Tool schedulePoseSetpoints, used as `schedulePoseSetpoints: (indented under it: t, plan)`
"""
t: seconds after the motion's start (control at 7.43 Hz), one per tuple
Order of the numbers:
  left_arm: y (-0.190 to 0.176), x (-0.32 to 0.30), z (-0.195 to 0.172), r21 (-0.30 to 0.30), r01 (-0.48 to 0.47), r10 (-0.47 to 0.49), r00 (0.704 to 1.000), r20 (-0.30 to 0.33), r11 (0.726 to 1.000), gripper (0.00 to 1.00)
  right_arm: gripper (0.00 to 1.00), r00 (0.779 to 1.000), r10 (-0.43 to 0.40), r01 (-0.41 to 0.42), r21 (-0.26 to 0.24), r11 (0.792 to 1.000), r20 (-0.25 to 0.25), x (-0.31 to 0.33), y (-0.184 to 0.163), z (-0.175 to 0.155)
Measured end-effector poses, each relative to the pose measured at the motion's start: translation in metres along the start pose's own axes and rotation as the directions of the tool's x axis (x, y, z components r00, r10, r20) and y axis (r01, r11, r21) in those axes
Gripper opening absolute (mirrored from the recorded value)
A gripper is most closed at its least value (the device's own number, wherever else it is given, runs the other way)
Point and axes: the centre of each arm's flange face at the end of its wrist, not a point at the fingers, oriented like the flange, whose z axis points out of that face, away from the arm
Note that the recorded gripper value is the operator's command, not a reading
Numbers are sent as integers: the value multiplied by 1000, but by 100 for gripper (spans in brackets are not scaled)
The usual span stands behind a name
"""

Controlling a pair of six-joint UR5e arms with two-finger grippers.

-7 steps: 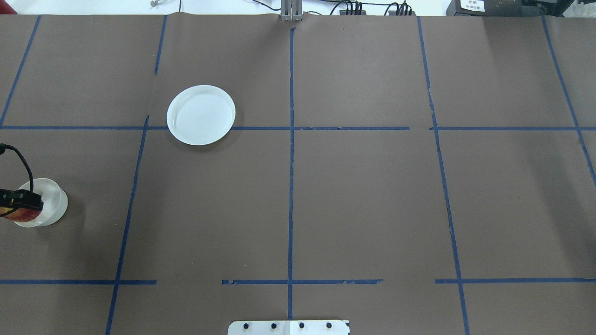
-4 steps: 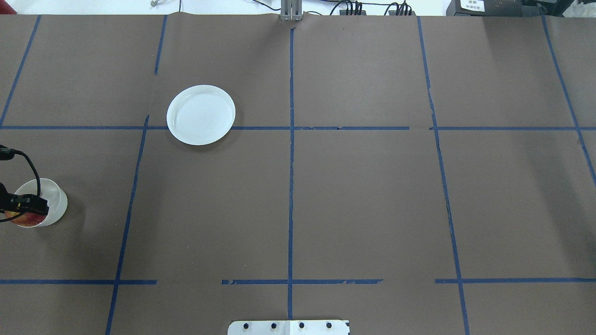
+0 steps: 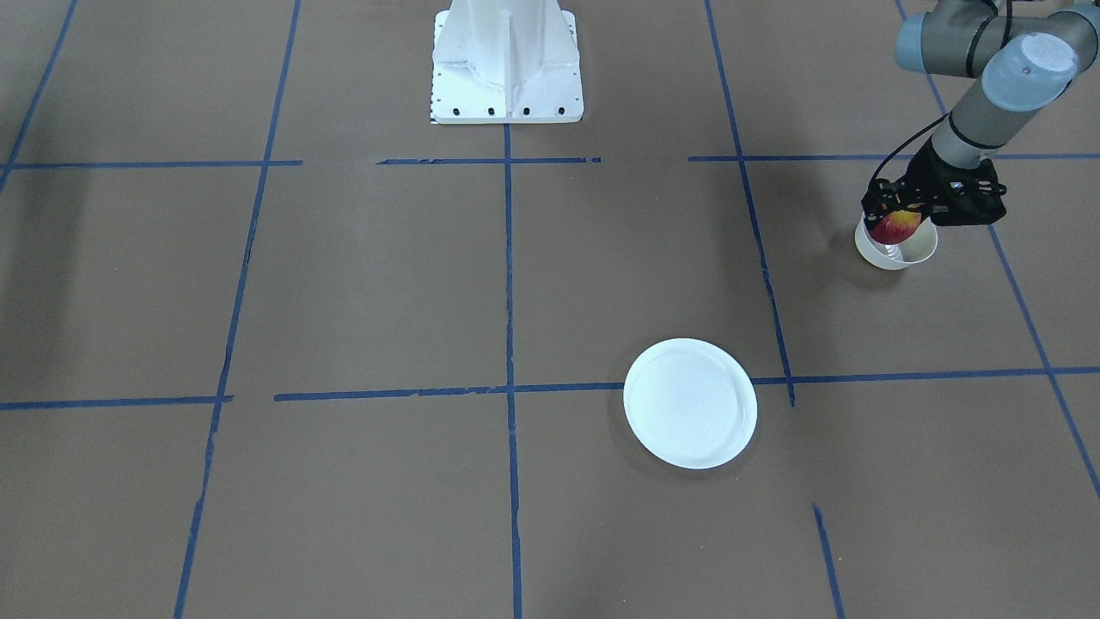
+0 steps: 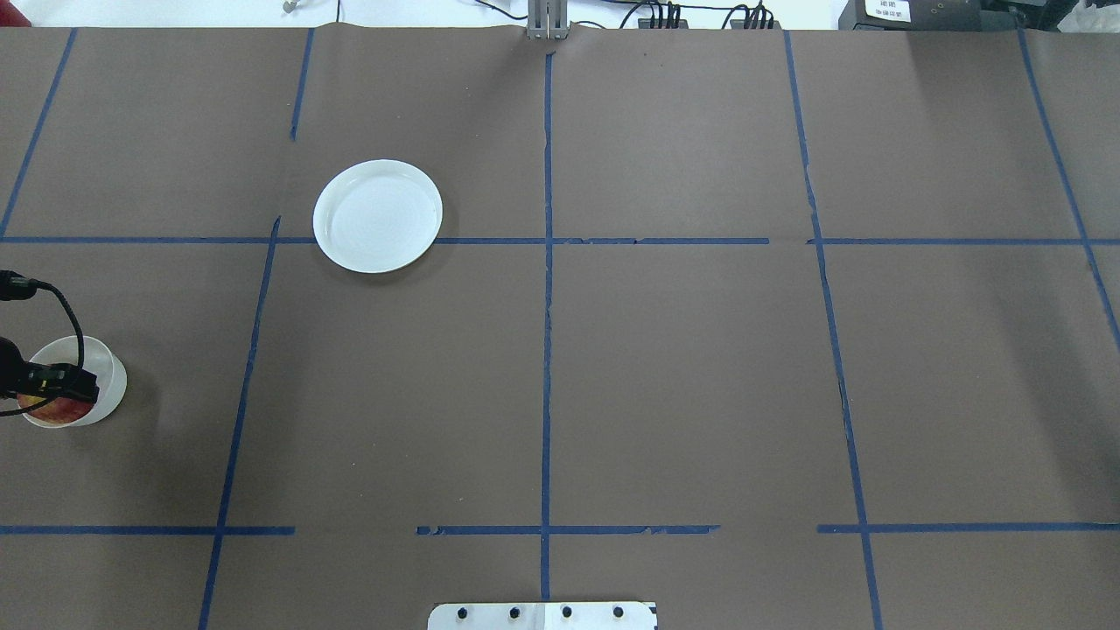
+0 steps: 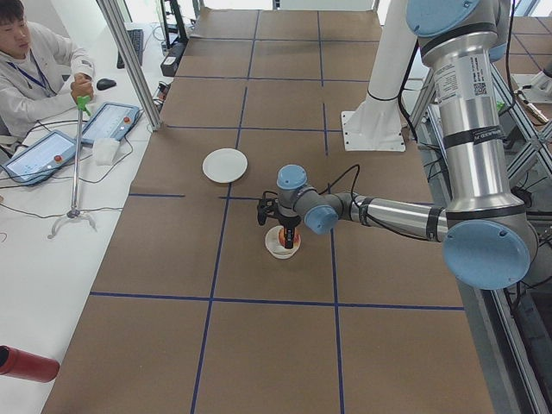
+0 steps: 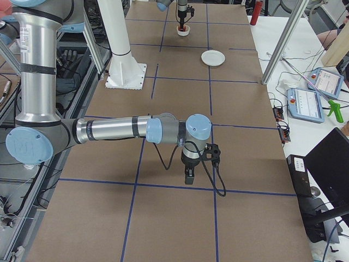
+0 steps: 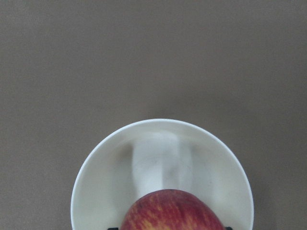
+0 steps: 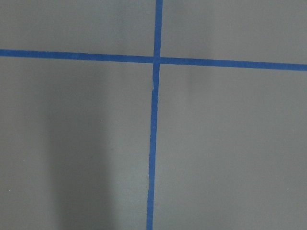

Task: Move apple from plate to bowl

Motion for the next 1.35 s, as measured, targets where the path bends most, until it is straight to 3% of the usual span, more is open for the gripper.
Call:
schedulePoseSetpoints:
  t: [0.13, 0.81, 0.94, 1.35]
  plan:
    - [0, 0, 1, -1, 0, 0, 1000, 1, 1000, 90, 100, 1000, 1, -1, 0, 1000, 0, 0, 0, 0]
    - [11, -2, -16, -15, -31, 30, 999, -33, 999, 91, 100, 1000, 0, 0, 0, 1000, 0, 0, 0, 0]
    - [22, -10, -33, -30, -65, 63, 996, -59, 997, 91, 100, 1000, 0, 0, 0, 1000, 0, 0, 0, 0]
    - [18, -82, -103, 30, -127, 129, 988, -79, 991, 91, 100, 1000, 1, -1, 0, 1000, 0, 0, 0, 0]
